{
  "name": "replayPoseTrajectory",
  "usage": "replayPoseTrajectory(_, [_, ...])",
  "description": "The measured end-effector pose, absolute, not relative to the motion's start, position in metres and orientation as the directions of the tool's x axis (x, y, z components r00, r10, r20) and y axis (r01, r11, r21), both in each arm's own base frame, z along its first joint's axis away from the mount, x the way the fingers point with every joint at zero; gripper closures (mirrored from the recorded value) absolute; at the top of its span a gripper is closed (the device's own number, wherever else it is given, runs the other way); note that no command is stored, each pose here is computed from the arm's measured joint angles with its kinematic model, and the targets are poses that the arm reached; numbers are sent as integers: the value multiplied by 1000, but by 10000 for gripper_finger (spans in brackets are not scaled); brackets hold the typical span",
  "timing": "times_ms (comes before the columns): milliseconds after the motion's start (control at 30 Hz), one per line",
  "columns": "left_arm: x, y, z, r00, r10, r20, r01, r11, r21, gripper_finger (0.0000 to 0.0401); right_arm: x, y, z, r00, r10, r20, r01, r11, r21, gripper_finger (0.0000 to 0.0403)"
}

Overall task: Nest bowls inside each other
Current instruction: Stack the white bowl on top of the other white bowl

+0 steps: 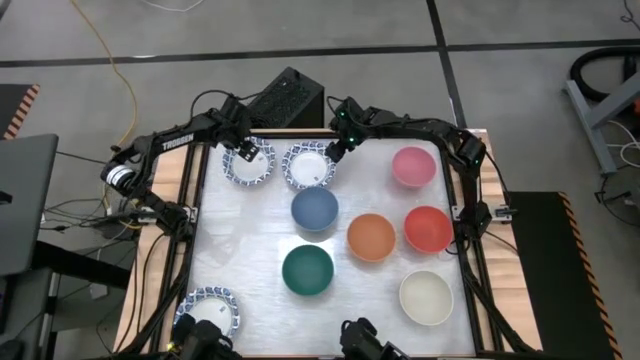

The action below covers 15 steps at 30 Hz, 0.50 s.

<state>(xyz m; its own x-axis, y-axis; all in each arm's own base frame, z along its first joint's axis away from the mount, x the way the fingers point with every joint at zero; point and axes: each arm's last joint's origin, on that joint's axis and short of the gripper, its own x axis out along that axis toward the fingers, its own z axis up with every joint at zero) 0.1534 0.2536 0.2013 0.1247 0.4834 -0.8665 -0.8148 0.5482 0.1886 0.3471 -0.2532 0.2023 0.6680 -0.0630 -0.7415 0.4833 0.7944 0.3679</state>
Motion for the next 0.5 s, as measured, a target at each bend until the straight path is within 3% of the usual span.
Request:
replayPoseTrajectory(200, [140, 262, 200, 184, 444, -877, -833, 544, 100, 153, 351, -248, 202, 668, -51, -742, 458, 814, 357, 179])
replayPoseTrajectory(500, [133, 265, 200, 166, 451, -877, -844, 524, 110, 153, 355, -241, 202, 668, -36, -743, 441, 824, 357, 179])
